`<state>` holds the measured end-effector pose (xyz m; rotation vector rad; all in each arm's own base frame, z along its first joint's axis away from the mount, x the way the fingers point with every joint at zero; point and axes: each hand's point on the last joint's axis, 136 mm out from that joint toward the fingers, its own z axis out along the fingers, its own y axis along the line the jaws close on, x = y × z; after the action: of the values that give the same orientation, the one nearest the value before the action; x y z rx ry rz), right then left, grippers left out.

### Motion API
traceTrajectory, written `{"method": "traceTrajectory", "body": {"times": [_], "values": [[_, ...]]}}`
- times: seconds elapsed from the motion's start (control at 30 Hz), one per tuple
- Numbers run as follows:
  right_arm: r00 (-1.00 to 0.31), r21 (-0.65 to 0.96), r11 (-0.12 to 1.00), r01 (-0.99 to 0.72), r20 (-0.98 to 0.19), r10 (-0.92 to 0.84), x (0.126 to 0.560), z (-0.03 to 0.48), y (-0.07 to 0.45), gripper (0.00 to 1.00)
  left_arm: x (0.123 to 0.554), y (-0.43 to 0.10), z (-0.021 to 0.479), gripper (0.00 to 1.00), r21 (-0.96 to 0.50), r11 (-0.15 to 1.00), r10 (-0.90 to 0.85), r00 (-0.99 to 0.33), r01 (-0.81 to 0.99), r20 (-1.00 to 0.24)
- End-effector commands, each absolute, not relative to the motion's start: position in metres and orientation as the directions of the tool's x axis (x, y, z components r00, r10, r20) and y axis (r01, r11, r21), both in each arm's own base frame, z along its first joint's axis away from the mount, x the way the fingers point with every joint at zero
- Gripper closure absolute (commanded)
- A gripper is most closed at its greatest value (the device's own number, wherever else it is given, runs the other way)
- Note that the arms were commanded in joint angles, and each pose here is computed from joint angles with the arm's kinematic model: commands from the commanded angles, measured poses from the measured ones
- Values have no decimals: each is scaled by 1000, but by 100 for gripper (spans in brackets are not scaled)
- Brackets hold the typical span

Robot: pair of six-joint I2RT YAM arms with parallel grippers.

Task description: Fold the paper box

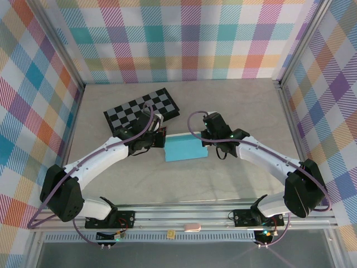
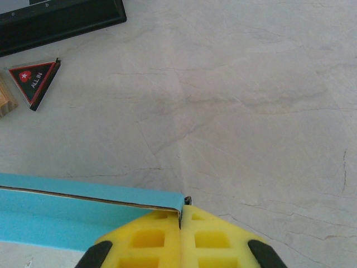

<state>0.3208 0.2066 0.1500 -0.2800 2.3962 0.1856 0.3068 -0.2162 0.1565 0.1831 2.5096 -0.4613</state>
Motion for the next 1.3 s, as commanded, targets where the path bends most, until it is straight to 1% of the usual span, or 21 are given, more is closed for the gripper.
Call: {"method": "traceTrajectory", "body": {"times": [0.0, 0.17, 0.5, 0.73, 0.8, 1.07, 1.17, 1.27], "values": [[-752, 68, 963, -262, -640, -159, 309, 141, 206, 100, 291, -222, 142, 100, -304, 922, 49, -852, 239, -522], [-753, 67, 963, -262, -638, -161, 309, 140, 206, 100, 292, -223, 140, 100, -327, 922, 9, -853, 209, -521], [-750, 67, 964, -259, -642, -157, 308, 139, 204, 100, 283, -220, 132, 100, -309, 924, 20, -837, 224, -546], [-751, 70, 964, -257, -642, -154, 306, 138, 202, 100, 273, -216, 125, 100, -250, 933, 49, -779, 259, -625], [-750, 73, 963, -261, -643, -154, 305, 139, 202, 100, 274, -218, 128, 100, -239, 933, 40, -736, 270, -676], [-766, 103, 960, -260, -627, -141, 295, 137, 201, 100, 271, -221, 125, 100, -110, 964, 74, -640, 242, -765], [-785, 138, 960, -243, -609, -112, 289, 142, 201, 94, 270, -219, 119, 100, -45, 978, 95, -628, 203, -772], [-819, 203, 957, -206, -570, -56, 281, 149, 204, 84, 268, -218, 116, 100, 2, 985, 109, -617, 172, -780]]}}
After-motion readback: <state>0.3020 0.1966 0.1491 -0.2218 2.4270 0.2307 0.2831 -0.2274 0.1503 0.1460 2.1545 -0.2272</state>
